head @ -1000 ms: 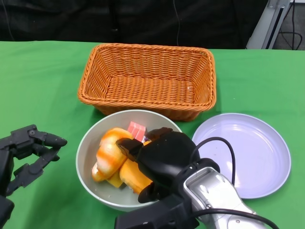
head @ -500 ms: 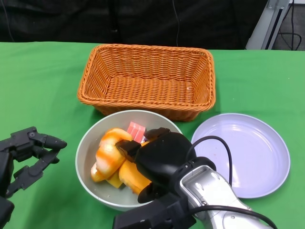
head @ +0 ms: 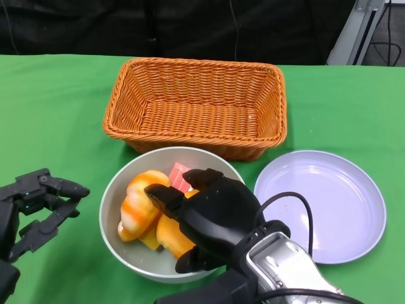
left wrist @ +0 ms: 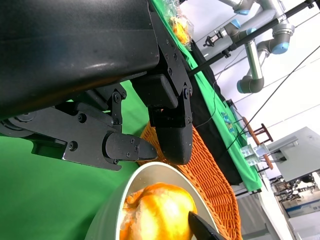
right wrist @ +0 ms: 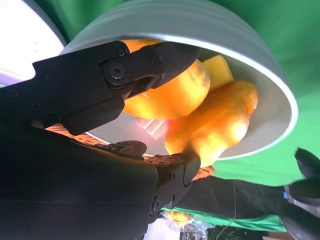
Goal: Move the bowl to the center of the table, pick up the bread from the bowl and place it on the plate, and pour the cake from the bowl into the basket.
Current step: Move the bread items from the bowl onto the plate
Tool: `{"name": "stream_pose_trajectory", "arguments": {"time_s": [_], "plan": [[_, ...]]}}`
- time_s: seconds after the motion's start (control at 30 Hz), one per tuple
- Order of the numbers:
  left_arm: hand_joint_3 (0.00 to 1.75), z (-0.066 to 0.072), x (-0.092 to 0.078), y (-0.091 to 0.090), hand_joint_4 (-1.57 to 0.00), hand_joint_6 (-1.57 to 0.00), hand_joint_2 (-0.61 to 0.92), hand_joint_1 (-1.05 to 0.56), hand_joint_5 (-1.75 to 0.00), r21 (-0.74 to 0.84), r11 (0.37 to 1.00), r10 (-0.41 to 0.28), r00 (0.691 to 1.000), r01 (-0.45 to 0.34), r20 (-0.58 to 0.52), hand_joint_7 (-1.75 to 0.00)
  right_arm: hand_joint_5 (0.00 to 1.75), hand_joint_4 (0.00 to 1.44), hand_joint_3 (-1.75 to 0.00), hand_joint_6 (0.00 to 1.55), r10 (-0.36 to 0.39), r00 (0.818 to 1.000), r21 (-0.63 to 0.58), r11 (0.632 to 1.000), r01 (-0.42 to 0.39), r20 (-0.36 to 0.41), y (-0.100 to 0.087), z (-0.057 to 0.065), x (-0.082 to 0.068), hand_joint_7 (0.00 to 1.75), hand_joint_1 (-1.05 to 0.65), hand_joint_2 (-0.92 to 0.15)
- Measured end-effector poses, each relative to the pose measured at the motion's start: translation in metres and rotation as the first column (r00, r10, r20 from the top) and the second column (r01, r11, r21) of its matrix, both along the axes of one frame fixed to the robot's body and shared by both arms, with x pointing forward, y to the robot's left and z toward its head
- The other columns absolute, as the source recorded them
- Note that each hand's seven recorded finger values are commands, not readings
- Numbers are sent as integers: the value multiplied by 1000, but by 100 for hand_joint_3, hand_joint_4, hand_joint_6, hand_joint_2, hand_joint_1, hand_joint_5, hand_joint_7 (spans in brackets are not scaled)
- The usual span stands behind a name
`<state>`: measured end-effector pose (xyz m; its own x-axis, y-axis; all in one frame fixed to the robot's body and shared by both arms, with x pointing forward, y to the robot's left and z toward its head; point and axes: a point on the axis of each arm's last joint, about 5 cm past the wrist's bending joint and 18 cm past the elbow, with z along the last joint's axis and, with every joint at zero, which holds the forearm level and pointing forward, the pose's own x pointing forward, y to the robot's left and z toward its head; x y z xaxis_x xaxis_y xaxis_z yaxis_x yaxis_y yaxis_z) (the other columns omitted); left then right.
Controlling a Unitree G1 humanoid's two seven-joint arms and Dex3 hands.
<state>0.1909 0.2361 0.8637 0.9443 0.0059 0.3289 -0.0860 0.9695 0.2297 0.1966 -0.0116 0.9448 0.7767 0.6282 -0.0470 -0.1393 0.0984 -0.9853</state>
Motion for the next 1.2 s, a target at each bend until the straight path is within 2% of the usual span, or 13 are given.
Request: {"name": "stream_pose_trajectory", "arguments": {"time_s": [0.77,0.97,1.2], "plan": [[24,-1,1,0,-86,-91,92,-9,-117,-1,1000,0,1000,0,-8,-77,6,42,-4,50,28,995,76,996,-35,93,-6,14,-13,2,-76,-92],[25,-3,2,0,-86,-91,92,-8,-116,-3,1000,2,1000,-2,-13,-77,6,43,-3,49,28,996,57,998,-33,84,-5,11,-10,1,-74,-92],[25,-2,2,0,-87,-91,92,-7,-116,3,1000,-3,1000,3,2,-77,5,44,-4,46,16,997,26,999,-19,80,-2,5,5,0,-72,-92]]}}
